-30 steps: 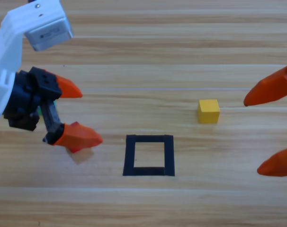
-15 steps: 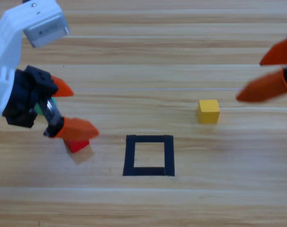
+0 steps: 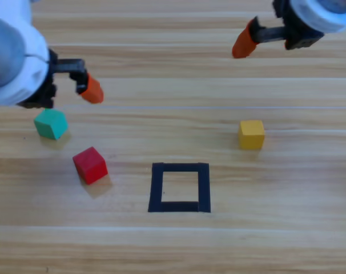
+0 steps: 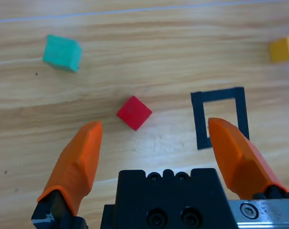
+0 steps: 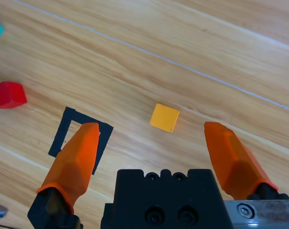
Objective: Stack the blocks in the rectangular block: red at the bottom, yellow in the middle, green on top
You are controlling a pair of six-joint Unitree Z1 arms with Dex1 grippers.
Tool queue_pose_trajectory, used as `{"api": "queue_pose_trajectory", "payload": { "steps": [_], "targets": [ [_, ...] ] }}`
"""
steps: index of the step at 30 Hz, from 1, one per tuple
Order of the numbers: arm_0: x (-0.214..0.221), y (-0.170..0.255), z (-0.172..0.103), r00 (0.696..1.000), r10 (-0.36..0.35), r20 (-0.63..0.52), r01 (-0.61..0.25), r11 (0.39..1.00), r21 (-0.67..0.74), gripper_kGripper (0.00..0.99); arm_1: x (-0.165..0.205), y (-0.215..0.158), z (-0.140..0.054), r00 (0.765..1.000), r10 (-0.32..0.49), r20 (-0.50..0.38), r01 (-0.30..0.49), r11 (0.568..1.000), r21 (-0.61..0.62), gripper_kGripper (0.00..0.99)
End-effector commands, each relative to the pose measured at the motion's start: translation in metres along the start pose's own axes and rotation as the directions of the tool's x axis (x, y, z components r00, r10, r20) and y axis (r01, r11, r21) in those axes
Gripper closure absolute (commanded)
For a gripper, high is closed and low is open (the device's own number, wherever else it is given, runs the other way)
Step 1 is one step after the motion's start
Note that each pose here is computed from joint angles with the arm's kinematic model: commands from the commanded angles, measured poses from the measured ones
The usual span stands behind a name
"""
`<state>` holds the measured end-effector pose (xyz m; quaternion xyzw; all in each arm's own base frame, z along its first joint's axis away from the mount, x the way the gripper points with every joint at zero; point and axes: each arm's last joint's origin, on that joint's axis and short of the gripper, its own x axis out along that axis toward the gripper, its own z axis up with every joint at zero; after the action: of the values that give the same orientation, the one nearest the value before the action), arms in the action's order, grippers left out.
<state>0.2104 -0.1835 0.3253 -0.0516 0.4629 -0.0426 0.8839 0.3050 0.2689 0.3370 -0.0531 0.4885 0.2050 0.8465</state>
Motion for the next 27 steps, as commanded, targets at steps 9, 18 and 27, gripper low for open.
{"api": "queue_pose_trajectory", "payload": {
  "steps": [9, 18, 27],
  "targets": [
    [0.135, -0.068, 0.023, 0.867, 0.361, -0.343, -0.454, 0.856, -0.248, 0.044, 0.14, 0.002, 0.014, 0.924, -0.116, -0.365, 0.187, 0.968, 0.166, 0.019],
    [0.156, -0.061, 0.048, 0.841, 0.328, -0.43, -0.505, 0.761, -0.408, 0.044, 0.166, -0.005, 0.004, 0.896, -0.151, -0.417, 0.248, 0.95, 0.19, 0.022],
    [0.16, -0.024, 0.073, 0.834, 0.297, -0.464, -0.523, 0.694, -0.495, 0.044, 0.178, -0.01, -0.004, 0.873, -0.174, -0.455, 0.303, 0.926, 0.228, 0.042]
  ]
}}
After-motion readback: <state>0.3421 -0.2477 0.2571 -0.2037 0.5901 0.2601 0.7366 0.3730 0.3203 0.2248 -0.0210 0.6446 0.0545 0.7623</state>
